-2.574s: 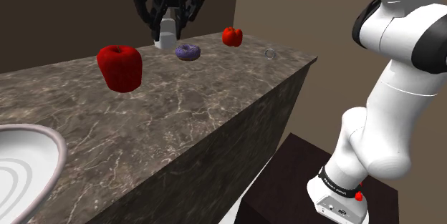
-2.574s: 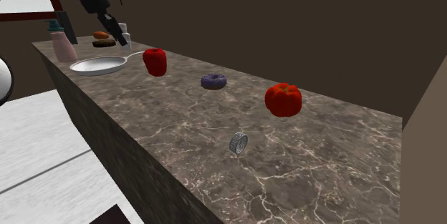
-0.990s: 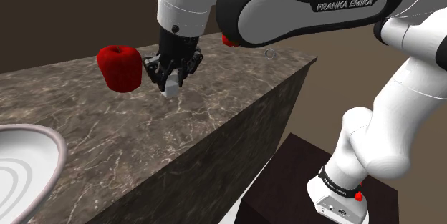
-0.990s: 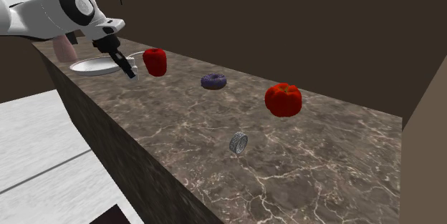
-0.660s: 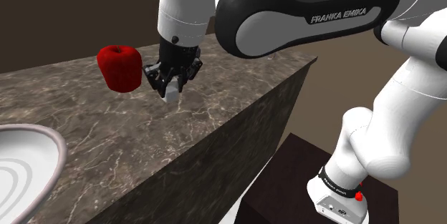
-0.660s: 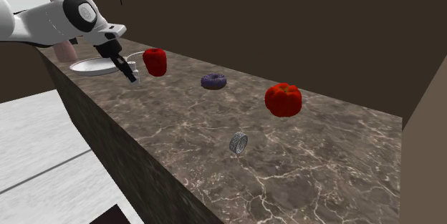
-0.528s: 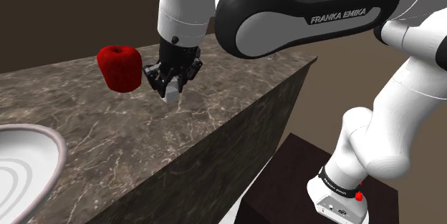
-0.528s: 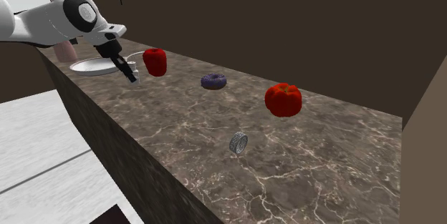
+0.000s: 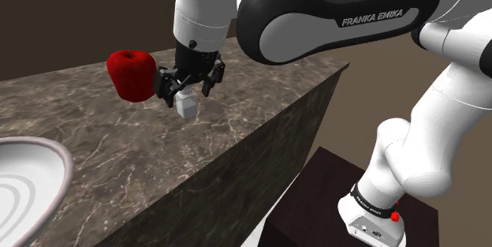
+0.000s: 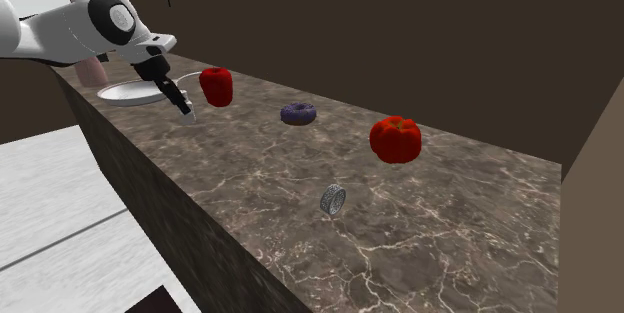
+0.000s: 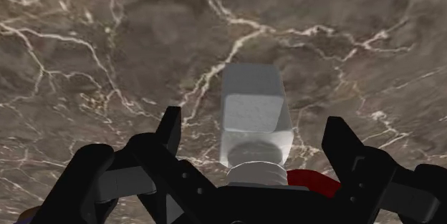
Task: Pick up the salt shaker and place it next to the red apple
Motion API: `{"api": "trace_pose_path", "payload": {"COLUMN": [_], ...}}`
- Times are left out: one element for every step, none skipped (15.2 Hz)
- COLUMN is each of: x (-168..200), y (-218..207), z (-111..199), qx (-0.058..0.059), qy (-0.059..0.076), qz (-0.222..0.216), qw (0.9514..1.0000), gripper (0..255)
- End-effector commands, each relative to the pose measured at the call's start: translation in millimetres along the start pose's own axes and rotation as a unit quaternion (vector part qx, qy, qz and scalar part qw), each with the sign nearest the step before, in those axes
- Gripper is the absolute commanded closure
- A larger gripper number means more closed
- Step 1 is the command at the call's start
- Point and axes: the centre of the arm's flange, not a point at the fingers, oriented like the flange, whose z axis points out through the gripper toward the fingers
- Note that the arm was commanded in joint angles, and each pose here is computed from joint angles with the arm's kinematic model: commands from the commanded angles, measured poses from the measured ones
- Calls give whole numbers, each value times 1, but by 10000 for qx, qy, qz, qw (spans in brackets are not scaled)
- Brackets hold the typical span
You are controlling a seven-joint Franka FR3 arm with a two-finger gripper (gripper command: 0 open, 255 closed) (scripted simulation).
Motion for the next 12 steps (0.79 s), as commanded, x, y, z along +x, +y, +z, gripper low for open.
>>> {"api": "trace_pose_path", "payload": {"x": [0, 0, 0, 0, 0, 0, 0, 0, 0, 0, 0, 0], "y": [0, 0, 0, 0, 0, 0, 0, 0, 0, 0, 0, 0], "z": [0, -13, -26, -40, -50, -50, -50, -50, -50, -50, -50, -50], "qx": [0, 0, 0, 0, 0, 0, 0, 0, 0, 0, 0, 0], "qy": [0, 0, 0, 0, 0, 0, 0, 0, 0, 0, 0, 0], "qz": [0, 0, 0, 0, 0, 0, 0, 0, 0, 0, 0, 0], "qw": [10000, 10000, 10000, 10000, 10000, 10000, 10000, 10000, 10000, 10000, 10000, 10000], "gripper": [0, 0, 0, 0, 0, 0, 0, 0, 0, 0, 0, 0]}}
